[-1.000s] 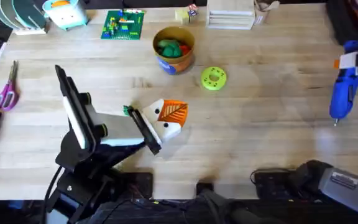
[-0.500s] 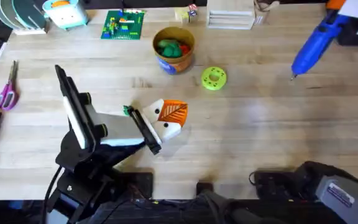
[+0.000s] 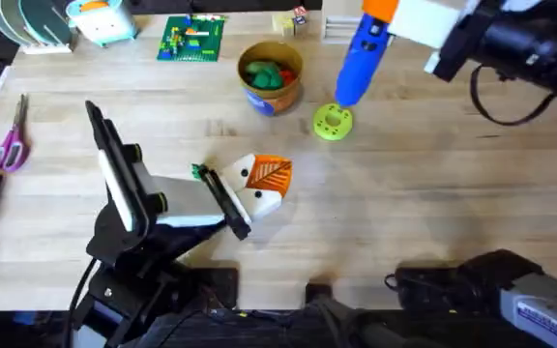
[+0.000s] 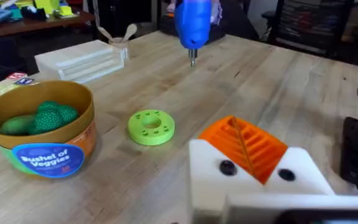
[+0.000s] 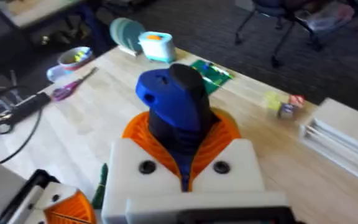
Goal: Pick up the gripper from the table and insert it into the empty holder that is missing its gripper. Then pick up a screw, insert it into the mounting hole, and use the screwdriver to tighten it. Finally, clean up the table by picking up the vegetable and placing it into the bucket.
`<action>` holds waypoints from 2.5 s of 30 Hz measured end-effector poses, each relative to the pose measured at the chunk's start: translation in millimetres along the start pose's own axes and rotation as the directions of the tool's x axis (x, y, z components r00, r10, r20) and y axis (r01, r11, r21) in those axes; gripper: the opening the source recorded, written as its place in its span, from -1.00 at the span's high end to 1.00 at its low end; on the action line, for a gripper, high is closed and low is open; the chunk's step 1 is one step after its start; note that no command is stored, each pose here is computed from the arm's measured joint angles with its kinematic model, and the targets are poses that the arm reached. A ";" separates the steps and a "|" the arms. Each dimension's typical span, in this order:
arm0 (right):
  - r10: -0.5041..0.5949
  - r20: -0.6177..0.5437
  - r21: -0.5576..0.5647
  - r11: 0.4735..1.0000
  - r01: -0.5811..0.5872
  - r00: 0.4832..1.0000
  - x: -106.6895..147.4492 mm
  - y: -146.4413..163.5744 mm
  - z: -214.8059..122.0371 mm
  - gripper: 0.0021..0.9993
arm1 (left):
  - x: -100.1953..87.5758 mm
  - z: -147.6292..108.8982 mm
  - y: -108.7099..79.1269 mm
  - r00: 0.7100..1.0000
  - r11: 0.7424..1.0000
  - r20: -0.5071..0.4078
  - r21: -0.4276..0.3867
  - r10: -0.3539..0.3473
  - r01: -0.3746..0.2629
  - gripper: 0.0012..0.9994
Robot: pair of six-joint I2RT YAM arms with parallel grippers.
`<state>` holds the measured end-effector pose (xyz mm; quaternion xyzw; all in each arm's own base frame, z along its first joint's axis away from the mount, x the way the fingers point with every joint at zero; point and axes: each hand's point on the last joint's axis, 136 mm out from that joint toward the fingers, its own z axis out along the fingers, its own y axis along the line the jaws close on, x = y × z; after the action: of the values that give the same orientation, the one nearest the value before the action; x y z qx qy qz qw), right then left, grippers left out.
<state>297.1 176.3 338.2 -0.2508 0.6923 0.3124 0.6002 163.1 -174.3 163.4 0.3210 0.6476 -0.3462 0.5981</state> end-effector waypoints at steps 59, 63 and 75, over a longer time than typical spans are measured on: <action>-0.025 0.104 -0.533 0.842 0.077 0.994 -3.9 186.6 33.6 0.96 | -0.1 0.0 0.0 1.000 1.000 0.000 0.000 0.000 0.000 0.98; -0.025 0.101 -0.533 0.843 0.076 0.995 -3.3 186.6 33.7 0.96 | 0.0 0.0 0.0 1.000 1.000 0.000 0.000 0.000 0.000 0.98; -0.025 0.084 -0.532 0.844 0.066 0.996 2.8 185.4 39.8 0.96 | 0.2 0.0 0.0 1.000 1.000 -0.001 0.000 -0.001 0.001 0.98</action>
<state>189.6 331.4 356.4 -0.4123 0.5493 0.4872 0.5394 163.1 -174.3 163.2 0.3208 0.6480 -0.3463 0.5976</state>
